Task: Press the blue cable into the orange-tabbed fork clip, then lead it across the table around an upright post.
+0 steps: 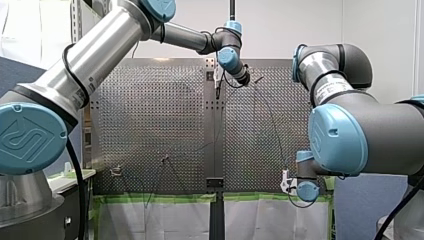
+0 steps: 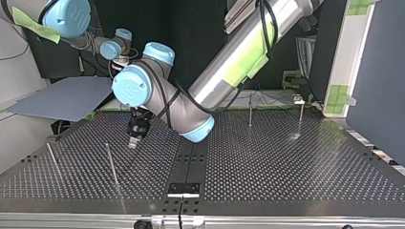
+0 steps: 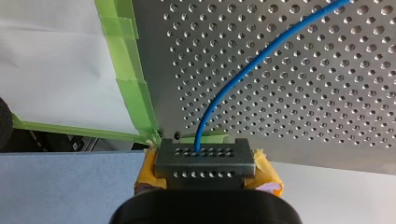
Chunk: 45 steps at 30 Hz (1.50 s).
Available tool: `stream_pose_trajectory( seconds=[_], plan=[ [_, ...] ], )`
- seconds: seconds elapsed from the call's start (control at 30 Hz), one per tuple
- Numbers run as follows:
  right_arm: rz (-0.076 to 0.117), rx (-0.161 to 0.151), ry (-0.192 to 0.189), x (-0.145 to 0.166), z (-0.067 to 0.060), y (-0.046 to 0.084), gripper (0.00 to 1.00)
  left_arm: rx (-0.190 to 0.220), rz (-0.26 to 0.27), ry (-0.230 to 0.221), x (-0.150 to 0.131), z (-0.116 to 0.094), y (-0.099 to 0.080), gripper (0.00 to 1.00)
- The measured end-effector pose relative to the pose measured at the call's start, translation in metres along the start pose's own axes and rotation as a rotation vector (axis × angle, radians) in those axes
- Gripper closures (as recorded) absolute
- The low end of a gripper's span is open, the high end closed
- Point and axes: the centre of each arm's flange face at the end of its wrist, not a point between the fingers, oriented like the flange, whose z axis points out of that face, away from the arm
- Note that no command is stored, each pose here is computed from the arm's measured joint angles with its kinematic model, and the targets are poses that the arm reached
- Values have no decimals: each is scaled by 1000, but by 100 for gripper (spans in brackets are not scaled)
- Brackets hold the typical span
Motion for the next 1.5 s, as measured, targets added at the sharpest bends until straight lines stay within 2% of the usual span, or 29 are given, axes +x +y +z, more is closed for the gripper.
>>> stream_pose_trajectory(
  seconds=[0.17,0.33,0.53,0.93,1.23,1.5],
  plan=[
    [-2,1,0,0,0,0,100,-21,5,-2,-4,-2,2,0],
    [-7,3,1,0,0,-2,100,-37,0,-27,-20,-10,5,0],
    [-9,8,2,0,0,-4,100,-40,-3,-38,-30,-16,6,0],
    [-9,15,1,0,-1,-6,100,-42,-8,-38,-31,-17,5,0],
    [-10,18,0,0,-1,-7,100,-39,-43,-45,-37,-21,4,0],
    [-10,18,-2,0,-1,-6,100,-43,-50,-47,-43,-26,5,0]
  ],
)
